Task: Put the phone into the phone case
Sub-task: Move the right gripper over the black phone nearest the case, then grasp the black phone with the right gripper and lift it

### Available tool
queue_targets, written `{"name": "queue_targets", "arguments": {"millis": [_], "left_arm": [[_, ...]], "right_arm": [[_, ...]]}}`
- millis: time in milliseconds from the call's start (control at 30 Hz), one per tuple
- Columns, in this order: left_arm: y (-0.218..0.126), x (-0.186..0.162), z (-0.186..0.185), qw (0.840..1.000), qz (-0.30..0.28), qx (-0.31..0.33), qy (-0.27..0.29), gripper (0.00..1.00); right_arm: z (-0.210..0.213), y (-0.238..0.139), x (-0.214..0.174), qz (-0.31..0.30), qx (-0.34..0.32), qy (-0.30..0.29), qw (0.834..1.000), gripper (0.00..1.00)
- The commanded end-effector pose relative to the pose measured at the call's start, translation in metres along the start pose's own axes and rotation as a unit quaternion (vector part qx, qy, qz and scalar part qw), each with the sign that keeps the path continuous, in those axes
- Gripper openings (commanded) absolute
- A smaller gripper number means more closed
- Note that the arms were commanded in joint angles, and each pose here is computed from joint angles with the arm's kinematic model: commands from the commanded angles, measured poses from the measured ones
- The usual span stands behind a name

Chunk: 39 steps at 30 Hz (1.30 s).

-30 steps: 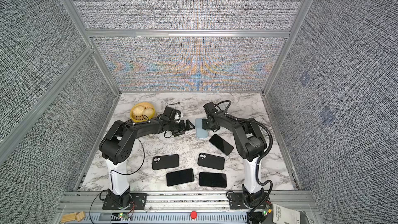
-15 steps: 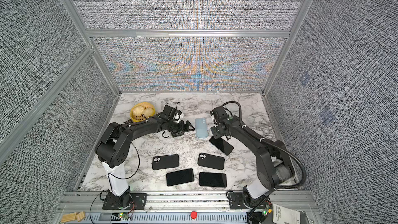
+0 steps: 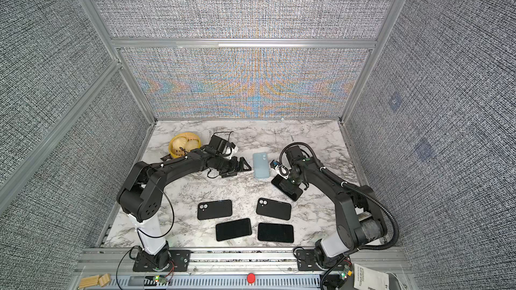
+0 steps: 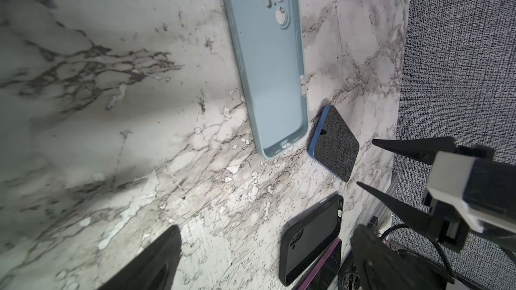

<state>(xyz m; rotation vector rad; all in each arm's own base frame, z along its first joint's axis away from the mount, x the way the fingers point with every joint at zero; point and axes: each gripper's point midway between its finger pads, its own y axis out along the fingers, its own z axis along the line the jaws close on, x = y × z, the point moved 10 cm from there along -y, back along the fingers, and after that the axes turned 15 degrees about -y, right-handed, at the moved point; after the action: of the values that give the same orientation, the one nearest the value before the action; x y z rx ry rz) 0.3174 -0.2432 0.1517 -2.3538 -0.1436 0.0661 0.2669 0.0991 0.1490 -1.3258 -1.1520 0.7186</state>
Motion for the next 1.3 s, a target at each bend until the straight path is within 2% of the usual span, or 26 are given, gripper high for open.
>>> {"name": "queue_targets", "arguments": {"millis": [0, 33, 500, 733, 933, 1033, 1267], "left_arm": [[-0.003, 0.000, -0.004, 1.000, -0.004, -0.010, 0.014, 0.96], [-0.004, 0.000, -0.005, 1.000, -0.005, -0.011, 0.015, 0.96], [-0.003, 0.000, -0.004, 1.000, -0.003, -0.016, 0.018, 0.96], [-0.002, 0.001, -0.003, 1.000, -0.002, -0.017, 0.016, 0.96], [0.001, 0.002, -0.002, 1.000, -0.002, -0.016, 0.007, 0.93], [0.000, 0.002, 0.001, 1.000, -0.001, -0.012, 0.001, 0.93], [0.000, 0.003, 0.001, 1.000, 0.002, -0.019, -0.007, 0.93]], "right_arm": [[0.003, 0.011, -0.005, 0.013, 0.037, -0.006, 0.999, 0.90], [0.002, 0.014, -0.006, 0.022, 0.047, -0.004, 0.999, 0.99], [-0.007, 0.030, -0.018, 0.088, 0.036, 0.026, 0.995, 0.99], [-0.011, 0.033, -0.018, 0.091, 0.031, 0.037, 0.995, 0.90], [-0.021, 0.034, -0.009, 0.072, 0.033, 0.048, 0.996, 0.73], [-0.021, 0.036, -0.009, 0.073, 0.032, 0.047, 0.996, 0.71], [-0.022, 0.019, 0.005, 0.024, 0.011, 0.046, 0.999, 0.66]]}}
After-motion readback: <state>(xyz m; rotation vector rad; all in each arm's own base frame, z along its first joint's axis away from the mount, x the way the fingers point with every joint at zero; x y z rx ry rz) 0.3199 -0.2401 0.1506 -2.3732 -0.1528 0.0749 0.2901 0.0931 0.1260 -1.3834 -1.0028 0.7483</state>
